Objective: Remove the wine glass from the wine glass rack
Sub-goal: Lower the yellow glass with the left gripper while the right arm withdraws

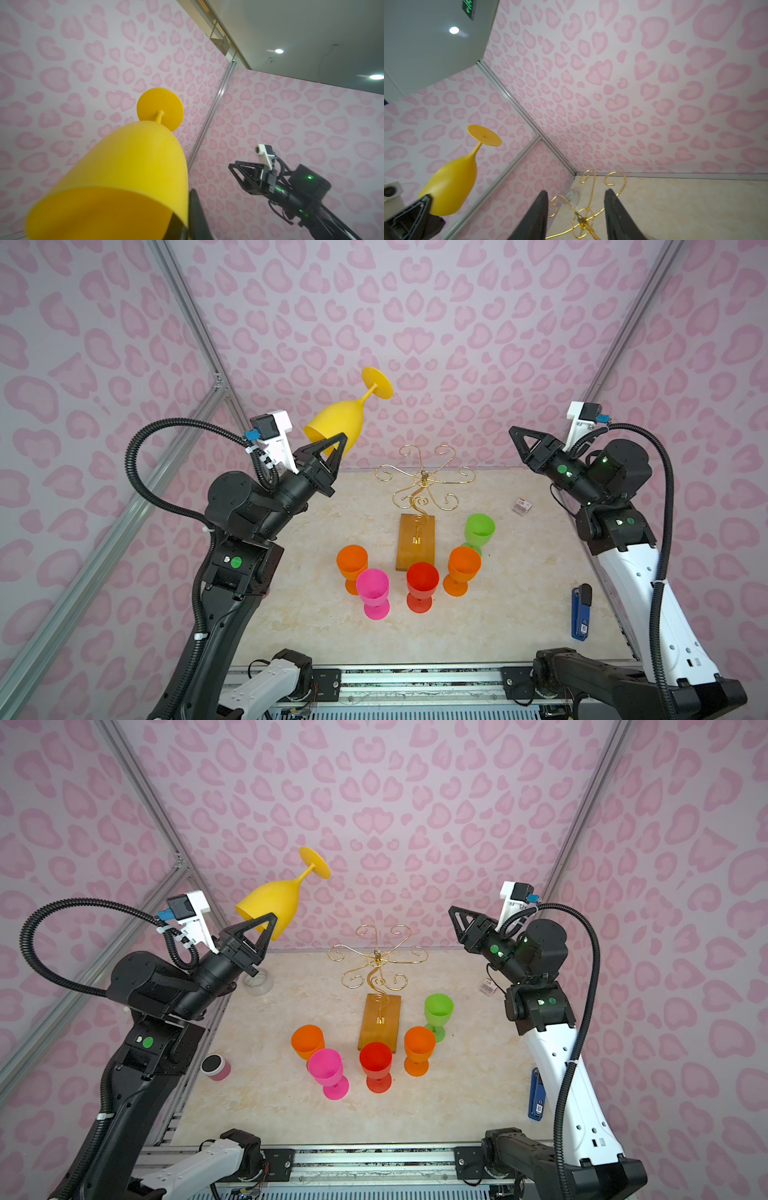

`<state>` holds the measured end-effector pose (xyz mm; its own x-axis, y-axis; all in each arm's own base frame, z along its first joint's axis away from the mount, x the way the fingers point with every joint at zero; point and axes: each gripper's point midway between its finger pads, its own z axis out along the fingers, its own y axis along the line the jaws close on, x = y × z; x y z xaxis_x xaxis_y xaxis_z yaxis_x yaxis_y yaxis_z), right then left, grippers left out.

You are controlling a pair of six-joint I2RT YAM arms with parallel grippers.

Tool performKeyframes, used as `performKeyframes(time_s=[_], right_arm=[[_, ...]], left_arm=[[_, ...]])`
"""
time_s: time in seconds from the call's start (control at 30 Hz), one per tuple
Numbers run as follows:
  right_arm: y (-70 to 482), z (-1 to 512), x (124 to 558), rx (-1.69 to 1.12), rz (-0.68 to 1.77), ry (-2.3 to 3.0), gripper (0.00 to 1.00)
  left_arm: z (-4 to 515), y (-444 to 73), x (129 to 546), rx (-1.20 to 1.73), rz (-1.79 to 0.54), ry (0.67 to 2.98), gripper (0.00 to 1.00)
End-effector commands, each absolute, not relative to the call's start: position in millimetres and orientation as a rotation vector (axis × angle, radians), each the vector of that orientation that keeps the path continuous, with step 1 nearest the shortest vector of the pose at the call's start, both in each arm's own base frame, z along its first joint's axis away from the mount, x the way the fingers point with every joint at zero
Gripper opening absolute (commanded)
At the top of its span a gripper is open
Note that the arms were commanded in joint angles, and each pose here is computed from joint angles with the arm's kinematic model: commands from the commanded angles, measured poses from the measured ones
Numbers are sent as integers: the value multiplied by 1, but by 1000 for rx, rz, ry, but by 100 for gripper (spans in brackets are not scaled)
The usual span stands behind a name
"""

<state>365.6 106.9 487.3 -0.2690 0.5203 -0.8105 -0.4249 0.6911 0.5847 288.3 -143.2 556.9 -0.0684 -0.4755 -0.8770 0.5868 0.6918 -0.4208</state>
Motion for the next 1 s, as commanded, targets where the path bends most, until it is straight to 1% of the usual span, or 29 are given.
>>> performKeyframes(time_s=[0.0, 0.13, 0.23, 0.37, 0.57, 0.8, 0.97], right_arm=[[88, 438, 372, 94, 710, 1767, 45], [88, 430, 374, 100, 724, 1787, 45], [87, 427, 374, 100, 722, 1795, 45], [84, 422, 374, 108, 694, 1809, 45], [79, 420, 372, 122, 667, 1809, 46], [79, 415, 372, 125, 666, 1823, 46], [79, 407, 375, 126, 666, 1844, 46]], left_arm=[[497, -97, 324, -116, -524, 1650, 2], [468, -81, 343, -171, -394, 1762, 3], [438, -72, 361, -212, -349, 1861, 2], [388, -80, 386, -187, -401, 2034, 3], [315, -106, 408, -97, -457, 2287, 2], [255, -118, 412, -10, -360, 2478, 2], [227, -128, 400, 69, -264, 2588, 2]])
